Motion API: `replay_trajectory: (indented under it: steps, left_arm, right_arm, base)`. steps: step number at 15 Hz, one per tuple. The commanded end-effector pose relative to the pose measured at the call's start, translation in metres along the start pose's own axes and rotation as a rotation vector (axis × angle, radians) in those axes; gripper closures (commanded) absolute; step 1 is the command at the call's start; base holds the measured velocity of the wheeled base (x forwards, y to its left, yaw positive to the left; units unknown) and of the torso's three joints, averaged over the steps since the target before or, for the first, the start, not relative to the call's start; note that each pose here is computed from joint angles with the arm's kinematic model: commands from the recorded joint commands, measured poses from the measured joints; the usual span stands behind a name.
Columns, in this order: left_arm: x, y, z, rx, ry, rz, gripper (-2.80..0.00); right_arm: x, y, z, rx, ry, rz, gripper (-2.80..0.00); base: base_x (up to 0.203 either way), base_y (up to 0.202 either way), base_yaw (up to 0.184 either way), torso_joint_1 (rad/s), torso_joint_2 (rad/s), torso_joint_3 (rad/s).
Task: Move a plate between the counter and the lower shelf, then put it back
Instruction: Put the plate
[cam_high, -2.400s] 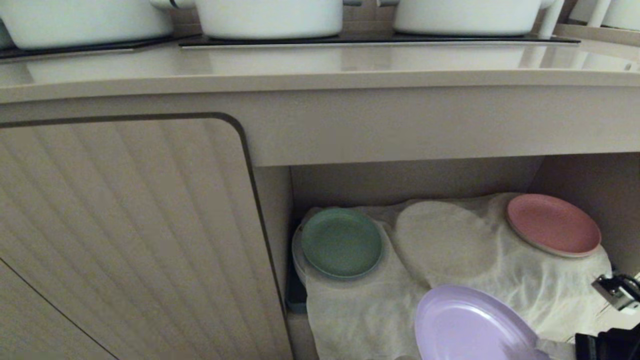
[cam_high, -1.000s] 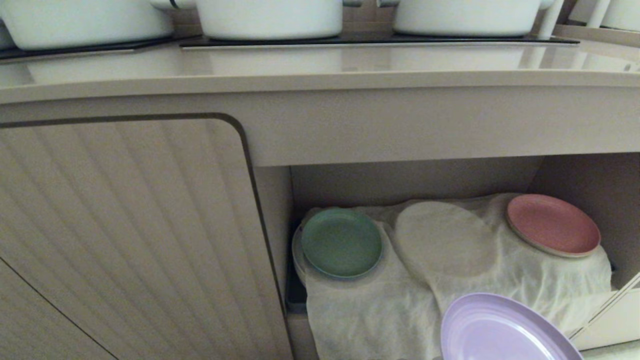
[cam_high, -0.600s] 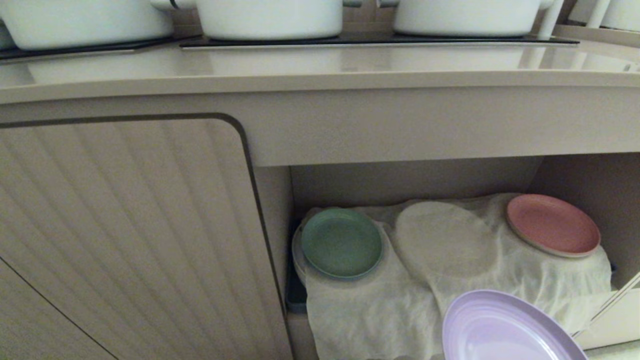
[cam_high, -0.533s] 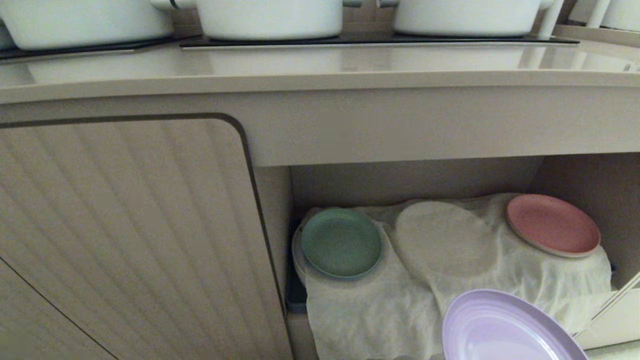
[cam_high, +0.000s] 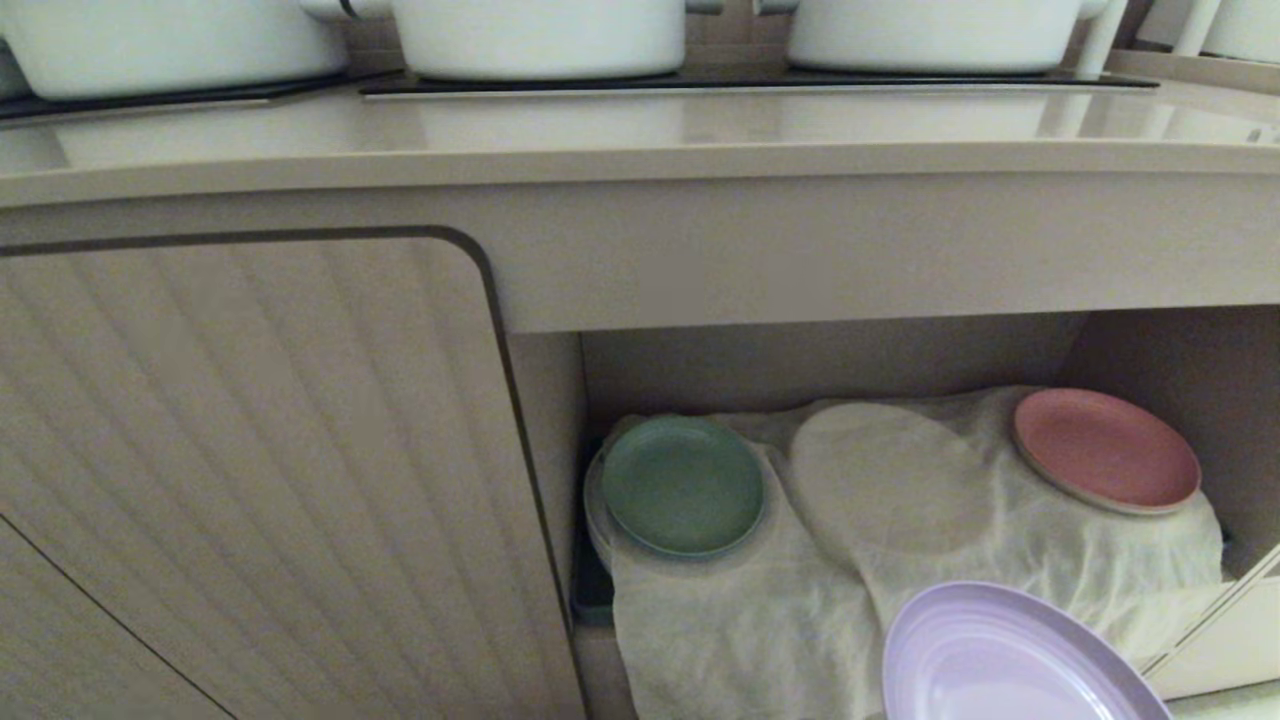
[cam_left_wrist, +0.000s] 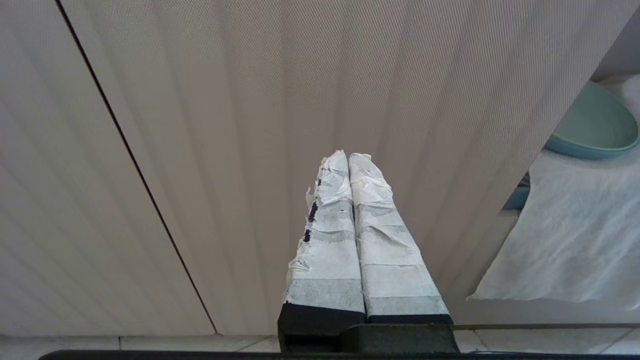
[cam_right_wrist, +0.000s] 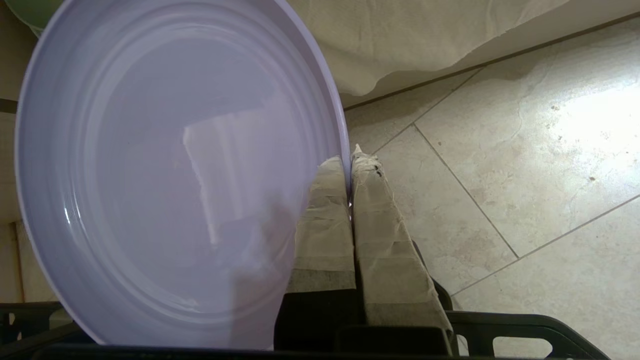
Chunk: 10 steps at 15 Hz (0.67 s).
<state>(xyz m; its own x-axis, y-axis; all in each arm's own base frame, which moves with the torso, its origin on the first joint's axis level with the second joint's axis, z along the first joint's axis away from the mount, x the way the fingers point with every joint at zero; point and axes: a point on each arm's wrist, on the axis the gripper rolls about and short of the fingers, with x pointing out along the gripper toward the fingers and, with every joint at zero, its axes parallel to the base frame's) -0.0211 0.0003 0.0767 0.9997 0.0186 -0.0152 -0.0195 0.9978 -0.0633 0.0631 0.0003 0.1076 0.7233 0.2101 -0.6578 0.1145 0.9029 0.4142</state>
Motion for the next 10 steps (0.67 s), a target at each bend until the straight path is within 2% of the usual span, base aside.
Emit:
replay_trajectory:
  steps: [1, 10]
  left_arm:
    - [0.0018, -0.0001, 0.0006, -0.001, 0.023, 0.003, 0.0]
    - [0.0023, -0.0001, 0.0005, 0.0, 0.031, 0.003, 0.0]
  right_arm:
    - [0.0005, -0.0005, -0.0009, 0.006, 0.015, -0.007, 0.0]
    - [-0.0001, -0.0011, -0.0032, 0.009, 0.022, -0.01, 0.0]
  base:
    - [0.0, 0.0, 0.0, 0.0, 0.0, 0.0]
    - [0.0, 0.0, 0.0, 0.0, 0.0, 0.0]
